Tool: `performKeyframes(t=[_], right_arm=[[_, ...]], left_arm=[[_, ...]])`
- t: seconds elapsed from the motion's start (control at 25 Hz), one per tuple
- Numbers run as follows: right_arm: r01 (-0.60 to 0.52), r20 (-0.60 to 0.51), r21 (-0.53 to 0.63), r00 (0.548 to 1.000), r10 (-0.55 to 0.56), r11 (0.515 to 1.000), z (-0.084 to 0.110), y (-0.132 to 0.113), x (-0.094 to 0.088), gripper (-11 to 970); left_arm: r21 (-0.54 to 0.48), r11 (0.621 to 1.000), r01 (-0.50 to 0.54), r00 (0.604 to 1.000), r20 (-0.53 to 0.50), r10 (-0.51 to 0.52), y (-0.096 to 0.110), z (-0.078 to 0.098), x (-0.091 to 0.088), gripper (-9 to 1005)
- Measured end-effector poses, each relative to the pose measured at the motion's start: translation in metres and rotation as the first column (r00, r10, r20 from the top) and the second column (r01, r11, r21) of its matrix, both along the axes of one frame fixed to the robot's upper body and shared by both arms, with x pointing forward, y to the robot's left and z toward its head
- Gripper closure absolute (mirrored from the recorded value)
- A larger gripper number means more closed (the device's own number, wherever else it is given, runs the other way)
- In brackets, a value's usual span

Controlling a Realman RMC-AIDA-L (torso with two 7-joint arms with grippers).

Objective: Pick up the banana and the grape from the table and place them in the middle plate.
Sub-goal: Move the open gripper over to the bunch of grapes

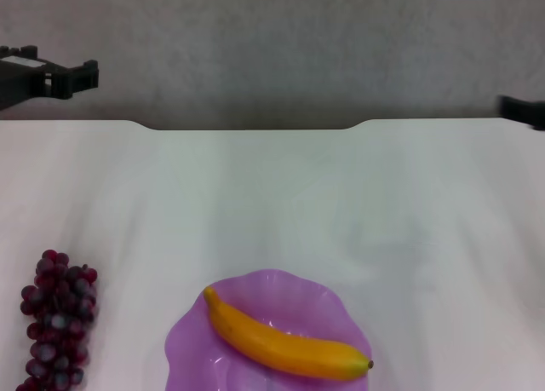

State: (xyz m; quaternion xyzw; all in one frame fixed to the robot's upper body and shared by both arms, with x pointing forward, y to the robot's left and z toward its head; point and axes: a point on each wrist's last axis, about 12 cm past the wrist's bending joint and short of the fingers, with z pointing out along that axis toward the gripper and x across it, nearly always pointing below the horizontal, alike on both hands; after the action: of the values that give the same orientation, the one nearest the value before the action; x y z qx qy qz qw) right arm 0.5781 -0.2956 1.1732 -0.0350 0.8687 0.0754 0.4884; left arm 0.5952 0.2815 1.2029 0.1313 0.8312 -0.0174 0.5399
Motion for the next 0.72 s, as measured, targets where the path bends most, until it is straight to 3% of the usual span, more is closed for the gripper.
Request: performKeyframes(t=[0.24, 0.52, 0.72], right_arm=[[0.137, -0.048, 0.048, 0.990, -0.135, 0.989, -0.017, -0.041, -0.010, 82], [0.153, -0.059, 0.048, 0.987, -0.150, 0.987, -0.021, -0.047, -0.012, 82], [0.151, -0.066, 0.046, 0.987, -0.148, 0.987, -0.022, -0.047, -0.012, 82]], left_arm=[[-0.003, 1.000, 0.000, 1.000, 0.018, 0.000, 0.000, 0.004, -0.003, 147], [0.017, 1.000, -0.006, 1.000, 0.019, 0.006, 0.007, 0.026, -0.015, 148], [0.056, 0.996, -0.066, 0.991, -0.111, 0.072, 0.010, 0.045, -0.036, 148]])
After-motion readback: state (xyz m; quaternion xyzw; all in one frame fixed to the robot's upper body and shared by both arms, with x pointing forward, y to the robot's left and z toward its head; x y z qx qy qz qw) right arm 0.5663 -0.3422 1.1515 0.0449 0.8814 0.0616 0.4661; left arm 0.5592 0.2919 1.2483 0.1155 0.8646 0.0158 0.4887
